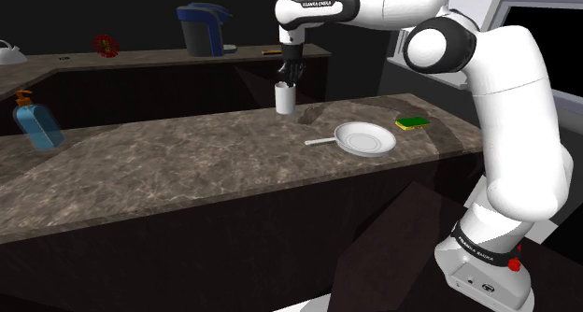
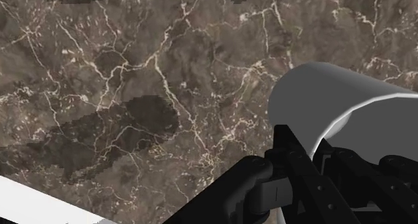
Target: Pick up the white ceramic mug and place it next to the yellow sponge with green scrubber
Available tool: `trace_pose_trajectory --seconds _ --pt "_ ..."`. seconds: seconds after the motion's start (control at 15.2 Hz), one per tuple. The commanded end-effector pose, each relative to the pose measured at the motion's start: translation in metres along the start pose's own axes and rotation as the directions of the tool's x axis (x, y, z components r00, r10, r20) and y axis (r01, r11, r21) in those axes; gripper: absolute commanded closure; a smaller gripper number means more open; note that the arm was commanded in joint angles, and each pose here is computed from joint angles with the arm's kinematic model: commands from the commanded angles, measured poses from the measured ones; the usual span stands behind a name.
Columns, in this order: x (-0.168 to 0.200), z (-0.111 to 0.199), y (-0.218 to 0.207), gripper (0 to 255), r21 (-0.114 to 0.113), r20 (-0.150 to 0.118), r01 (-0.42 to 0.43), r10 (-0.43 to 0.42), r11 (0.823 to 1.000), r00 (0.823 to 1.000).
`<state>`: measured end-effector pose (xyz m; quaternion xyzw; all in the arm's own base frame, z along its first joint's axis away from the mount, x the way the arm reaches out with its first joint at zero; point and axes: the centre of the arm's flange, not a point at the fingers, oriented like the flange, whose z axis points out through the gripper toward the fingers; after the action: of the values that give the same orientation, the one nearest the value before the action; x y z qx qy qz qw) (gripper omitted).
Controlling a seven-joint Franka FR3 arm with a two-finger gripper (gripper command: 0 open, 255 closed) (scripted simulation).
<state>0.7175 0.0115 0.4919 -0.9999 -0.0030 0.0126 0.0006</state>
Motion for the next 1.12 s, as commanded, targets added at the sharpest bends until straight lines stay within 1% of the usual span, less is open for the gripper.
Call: trace_pose_trajectory --seconds 0.0,0.4,0.46,1.06 --pt "-0.001 -0.011 0.0 255 0.0 0.0 0.0 0.0 1.0 1.0" --pt "-0.002 -0.043 0.0 255 0.0 0.0 0.0 0.0 1.0 1.0" --pt "-0.002 -0.044 0.0 255 0.0 0.0 0.0 0.0 1.0 1.0" --pt "-0.058 -0.03 0.104 255 0.0 0.0 0.0 0.0 1.0 1.0"
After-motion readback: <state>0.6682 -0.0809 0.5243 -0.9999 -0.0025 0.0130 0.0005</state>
